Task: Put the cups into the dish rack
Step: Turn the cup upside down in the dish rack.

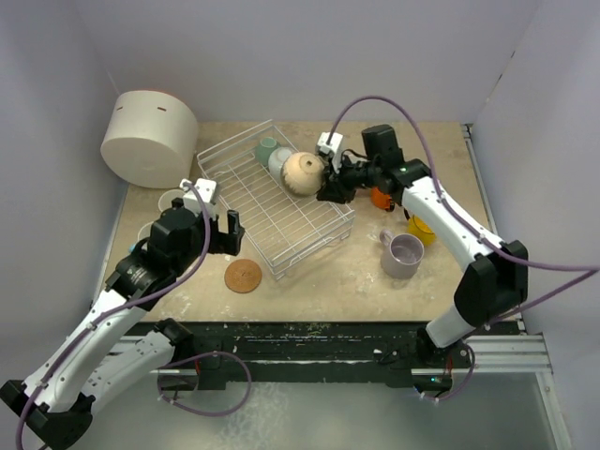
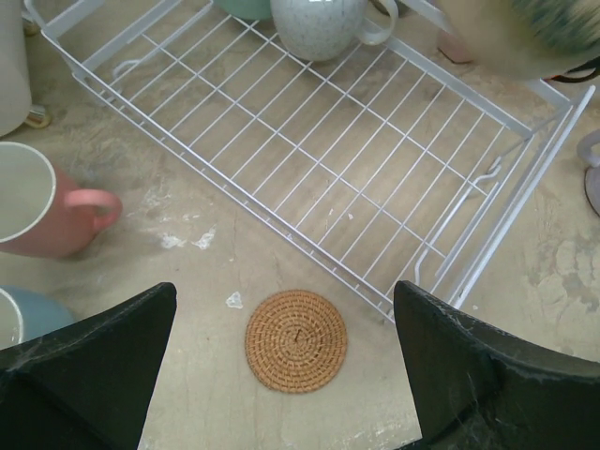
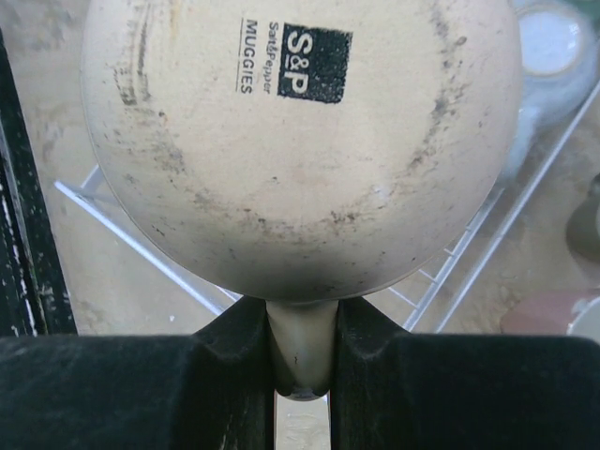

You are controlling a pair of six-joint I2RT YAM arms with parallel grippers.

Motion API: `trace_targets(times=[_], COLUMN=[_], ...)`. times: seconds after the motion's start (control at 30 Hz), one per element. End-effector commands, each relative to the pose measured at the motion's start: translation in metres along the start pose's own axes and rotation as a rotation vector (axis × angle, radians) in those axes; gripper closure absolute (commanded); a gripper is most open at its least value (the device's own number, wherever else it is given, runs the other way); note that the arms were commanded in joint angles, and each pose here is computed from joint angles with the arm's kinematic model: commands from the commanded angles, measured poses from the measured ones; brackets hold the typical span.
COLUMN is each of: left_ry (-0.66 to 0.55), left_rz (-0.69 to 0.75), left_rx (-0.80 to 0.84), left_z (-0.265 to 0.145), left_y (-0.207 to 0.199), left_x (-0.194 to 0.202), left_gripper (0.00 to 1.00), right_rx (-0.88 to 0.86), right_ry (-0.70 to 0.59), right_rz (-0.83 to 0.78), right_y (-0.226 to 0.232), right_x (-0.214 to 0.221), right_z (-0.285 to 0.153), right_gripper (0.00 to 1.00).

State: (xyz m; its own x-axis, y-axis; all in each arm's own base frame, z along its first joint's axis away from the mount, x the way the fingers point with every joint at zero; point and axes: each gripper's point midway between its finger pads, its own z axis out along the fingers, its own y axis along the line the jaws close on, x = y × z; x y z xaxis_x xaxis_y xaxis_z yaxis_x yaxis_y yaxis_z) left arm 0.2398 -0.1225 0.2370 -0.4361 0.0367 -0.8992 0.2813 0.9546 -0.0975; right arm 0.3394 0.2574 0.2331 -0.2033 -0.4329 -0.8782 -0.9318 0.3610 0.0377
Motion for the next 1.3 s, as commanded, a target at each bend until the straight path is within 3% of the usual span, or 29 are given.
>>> trace_targets(times=[0.0,0.67,1.27], left_ry=[-0.081,-0.068,-0.074], left_rz=[0.012,0.034,0.039], left_rx=[0.000,-0.052,-0.041], left_z=[-0.006,-0.006,-0.006], left_y=[0.005,0.016,0.015], left_x=[-0.018,-0.015,-0.016], left_gripper=[0.01,0.01,0.01], right_rx=[0.077,0.140,0.189], right_ry=[0.000,0.239,0.357], right_rz=[-0.138,-0.154,-0.080], right_y=[-0.019,-0.046,-0.061], right_x=[-0.029,0.016,0.057], right_z=[0.006,0.081,0.100], right_gripper=[1.00,1.00,1.00])
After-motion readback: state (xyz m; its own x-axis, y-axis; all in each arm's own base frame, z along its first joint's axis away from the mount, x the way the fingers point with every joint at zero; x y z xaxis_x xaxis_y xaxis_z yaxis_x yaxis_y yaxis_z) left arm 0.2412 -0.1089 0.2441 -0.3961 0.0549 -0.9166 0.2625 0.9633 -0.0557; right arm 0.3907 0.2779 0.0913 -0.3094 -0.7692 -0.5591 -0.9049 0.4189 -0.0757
